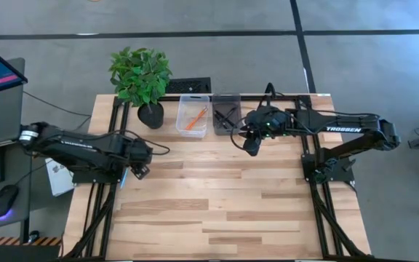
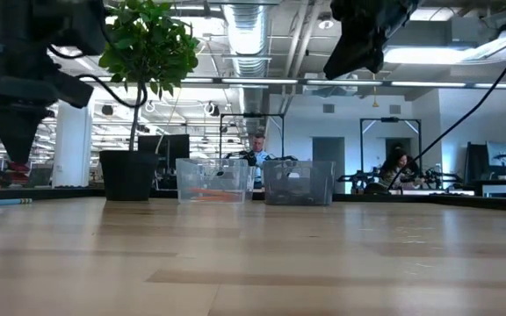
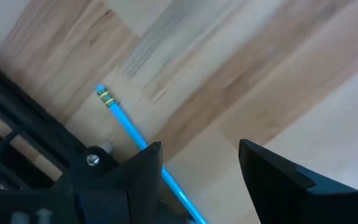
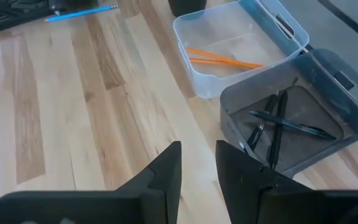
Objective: Sort pens & pencils
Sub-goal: Put the blue pencil into the transparent bin
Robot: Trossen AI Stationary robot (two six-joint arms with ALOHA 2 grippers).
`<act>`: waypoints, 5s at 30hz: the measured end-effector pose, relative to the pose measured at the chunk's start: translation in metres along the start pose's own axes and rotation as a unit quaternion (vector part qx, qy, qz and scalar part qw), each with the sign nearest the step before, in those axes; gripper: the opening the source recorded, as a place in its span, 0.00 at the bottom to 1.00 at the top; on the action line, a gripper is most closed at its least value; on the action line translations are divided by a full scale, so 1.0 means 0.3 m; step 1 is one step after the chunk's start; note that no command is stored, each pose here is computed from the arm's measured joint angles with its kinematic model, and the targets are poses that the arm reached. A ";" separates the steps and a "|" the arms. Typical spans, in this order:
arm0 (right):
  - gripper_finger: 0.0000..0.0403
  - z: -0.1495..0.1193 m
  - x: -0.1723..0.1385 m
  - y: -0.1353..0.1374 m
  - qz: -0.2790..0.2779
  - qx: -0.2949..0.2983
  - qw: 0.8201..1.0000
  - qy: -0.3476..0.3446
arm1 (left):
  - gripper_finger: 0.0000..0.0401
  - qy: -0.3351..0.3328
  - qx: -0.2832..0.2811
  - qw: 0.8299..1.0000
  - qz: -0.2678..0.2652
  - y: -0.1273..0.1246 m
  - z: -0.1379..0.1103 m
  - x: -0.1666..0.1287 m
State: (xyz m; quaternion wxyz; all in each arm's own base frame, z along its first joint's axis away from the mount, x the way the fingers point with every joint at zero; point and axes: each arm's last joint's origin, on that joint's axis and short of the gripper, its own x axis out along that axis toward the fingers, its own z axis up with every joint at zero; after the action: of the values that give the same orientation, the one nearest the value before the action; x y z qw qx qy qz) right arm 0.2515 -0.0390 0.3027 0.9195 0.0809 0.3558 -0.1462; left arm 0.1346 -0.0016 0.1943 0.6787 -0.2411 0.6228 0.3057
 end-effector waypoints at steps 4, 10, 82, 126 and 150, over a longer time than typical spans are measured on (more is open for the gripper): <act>0.30 0.000 -0.001 0.009 0.004 0.000 1.000 -0.002 | 0.51 0.021 -0.030 0.999 0.021 0.003 0.022 0.023; 0.31 -0.003 -0.003 0.029 0.013 -0.004 1.000 -0.003 | 0.51 0.063 -0.066 0.994 0.056 0.010 0.055 0.065; 0.30 -0.062 -0.054 0.240 0.097 -0.081 0.992 0.004 | 0.51 0.150 -0.202 0.967 -0.045 0.228 0.160 0.266; 0.30 -0.062 -0.054 0.240 0.097 -0.078 0.992 0.004 | 0.11 0.114 -0.151 0.982 -0.014 0.093 0.139 0.254; 0.30 -0.060 -0.054 0.241 0.098 -0.077 0.992 0.001 | 0.02 0.015 -0.023 0.999 -0.037 -0.111 0.105 0.201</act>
State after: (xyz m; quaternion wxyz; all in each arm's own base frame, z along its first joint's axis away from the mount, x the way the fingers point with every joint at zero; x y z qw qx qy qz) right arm 0.2524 0.0371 0.3038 0.9325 0.0444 0.3575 -0.0274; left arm 0.1827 0.0044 0.1360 0.6744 -0.2844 0.6164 0.2905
